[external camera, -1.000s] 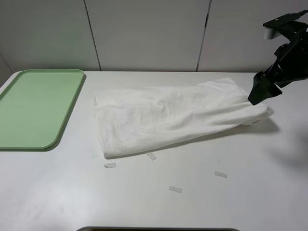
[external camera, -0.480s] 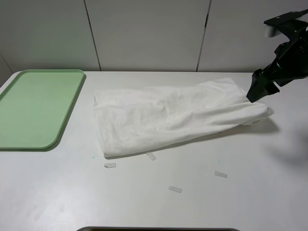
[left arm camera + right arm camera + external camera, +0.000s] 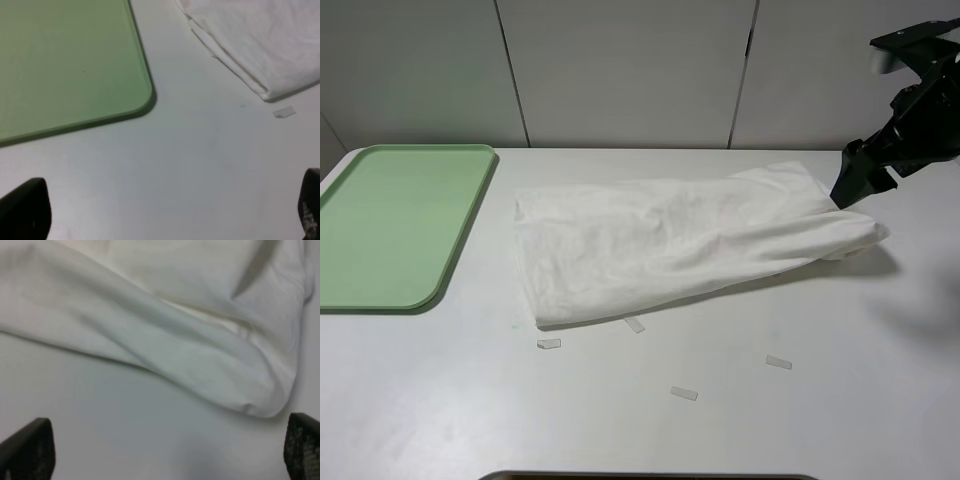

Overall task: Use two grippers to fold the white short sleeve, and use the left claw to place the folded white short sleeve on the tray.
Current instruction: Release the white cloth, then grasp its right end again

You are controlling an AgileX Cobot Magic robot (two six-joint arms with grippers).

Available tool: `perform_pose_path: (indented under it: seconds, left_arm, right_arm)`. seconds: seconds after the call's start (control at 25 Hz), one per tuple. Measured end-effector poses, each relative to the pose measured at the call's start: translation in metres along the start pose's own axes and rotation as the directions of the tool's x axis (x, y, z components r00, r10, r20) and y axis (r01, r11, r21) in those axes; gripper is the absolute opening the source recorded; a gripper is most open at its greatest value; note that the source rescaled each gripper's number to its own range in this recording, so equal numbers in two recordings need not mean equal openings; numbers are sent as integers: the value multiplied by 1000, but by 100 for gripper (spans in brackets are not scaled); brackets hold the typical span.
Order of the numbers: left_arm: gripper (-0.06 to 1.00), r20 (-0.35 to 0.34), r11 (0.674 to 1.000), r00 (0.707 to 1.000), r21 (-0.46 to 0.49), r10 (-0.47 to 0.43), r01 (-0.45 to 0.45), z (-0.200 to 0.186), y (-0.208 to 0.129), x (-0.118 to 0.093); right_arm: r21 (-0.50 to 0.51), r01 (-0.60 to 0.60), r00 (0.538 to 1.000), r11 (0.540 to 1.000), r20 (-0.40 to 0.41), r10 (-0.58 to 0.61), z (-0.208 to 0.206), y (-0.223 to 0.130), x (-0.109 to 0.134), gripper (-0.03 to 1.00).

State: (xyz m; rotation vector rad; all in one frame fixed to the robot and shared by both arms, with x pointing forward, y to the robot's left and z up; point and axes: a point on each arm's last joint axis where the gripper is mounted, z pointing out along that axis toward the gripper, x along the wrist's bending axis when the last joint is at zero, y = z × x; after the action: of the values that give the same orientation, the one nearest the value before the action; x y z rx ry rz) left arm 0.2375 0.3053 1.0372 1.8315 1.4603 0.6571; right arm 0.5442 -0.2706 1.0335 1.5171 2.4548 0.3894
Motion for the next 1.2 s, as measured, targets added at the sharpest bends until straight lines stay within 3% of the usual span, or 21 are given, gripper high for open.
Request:
perform_pose_path:
  seconds: [0.56, 0.76, 1.0, 1.2]
  left_arm:
    - [98, -17, 1000, 1000, 1, -12, 12, 0, 0, 0]
    - [98, -111, 996, 990, -8, -90, 89, -1, -1, 0]
    - [98, -258, 977, 942, -61, -213, 205, -4, -3, -2]
    - [98, -268, 974, 937, -93, -224, 206, -7, -6, -3]
  right_arm:
    - [-52, -60, 998, 997, -12, 60, 0, 5, 1, 100]
    - [-80, -128, 991, 988, 18, 130, 0, 7, -3, 100]
    - [-78, -211, 974, 974, 64, 216, 7, 14, -23, 100]
    - [-27, -238, 968, 971, 77, 239, 35, 33, -58, 100]
